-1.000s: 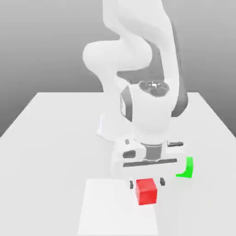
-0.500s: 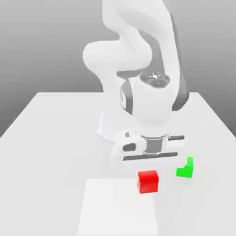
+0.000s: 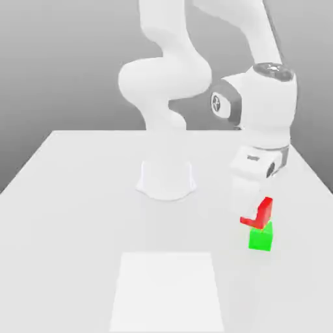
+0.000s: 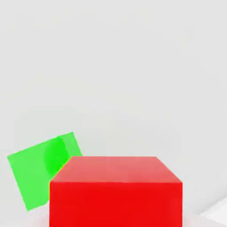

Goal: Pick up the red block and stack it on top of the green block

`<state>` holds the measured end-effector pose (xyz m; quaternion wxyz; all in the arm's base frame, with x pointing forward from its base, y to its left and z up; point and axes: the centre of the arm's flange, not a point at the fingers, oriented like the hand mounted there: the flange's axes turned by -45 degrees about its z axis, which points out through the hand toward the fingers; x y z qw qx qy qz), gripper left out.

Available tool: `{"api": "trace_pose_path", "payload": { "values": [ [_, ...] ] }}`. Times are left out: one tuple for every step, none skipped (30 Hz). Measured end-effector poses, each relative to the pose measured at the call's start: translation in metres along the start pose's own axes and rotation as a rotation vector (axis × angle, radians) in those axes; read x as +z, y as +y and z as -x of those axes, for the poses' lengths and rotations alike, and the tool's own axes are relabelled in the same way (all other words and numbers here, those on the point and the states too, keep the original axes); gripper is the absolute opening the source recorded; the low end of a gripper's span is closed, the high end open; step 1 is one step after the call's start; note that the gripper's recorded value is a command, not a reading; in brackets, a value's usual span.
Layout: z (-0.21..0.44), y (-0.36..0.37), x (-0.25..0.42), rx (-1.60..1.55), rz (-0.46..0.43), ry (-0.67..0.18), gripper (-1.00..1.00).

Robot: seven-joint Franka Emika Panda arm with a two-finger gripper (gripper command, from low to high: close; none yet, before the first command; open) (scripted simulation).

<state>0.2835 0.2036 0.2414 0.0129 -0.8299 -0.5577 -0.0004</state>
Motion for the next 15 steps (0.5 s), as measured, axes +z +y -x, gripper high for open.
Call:
{"api": "trace_pose_path", "payload": {
  "values": [
    [-0.002, -0.008, -0.001, -0.065, 0.004, -0.004, -1.0],
    [-0.004, -0.017, -0.002, -0.13, 0.007, -0.007, -1.0],
    [-0.005, -0.025, -0.003, -0.195, 0.011, -0.011, -1.0],
    [-0.006, -0.031, -0.002, -0.245, 0.015, -0.015, -1.0],
    [-0.007, -0.034, 0.003, -0.269, 0.017, -0.018, -1.0],
    [-0.008, -0.035, 0.009, -0.281, 0.019, -0.019, -1.0],
    [-0.008, -0.035, 0.017, -0.287, 0.02, -0.02, -1.0],
    [-0.008, -0.035, 0.025, -0.291, 0.02, -0.021, -1.0],
    [-0.008, -0.035, 0.034, -0.293, 0.02, -0.021, -1.0],
    [-0.008, -0.035, 0.042, -0.293, 0.02, -0.021, -1.0],
    [-0.007, -0.035, 0.051, -0.292, 0.02, -0.021, -1.0],
    [-0.006, -0.035, 0.058, -0.291, 0.019, -0.02, 1.0],
    [-0.006, -0.034, 0.058, -0.288, 0.019, -0.02, 1.0],
    [-0.005, -0.033, 0.058, -0.285, 0.019, -0.02, 1.0],
    [-0.005, -0.032, 0.058, -0.283, 0.019, -0.02, 1.0]
  ]
}}
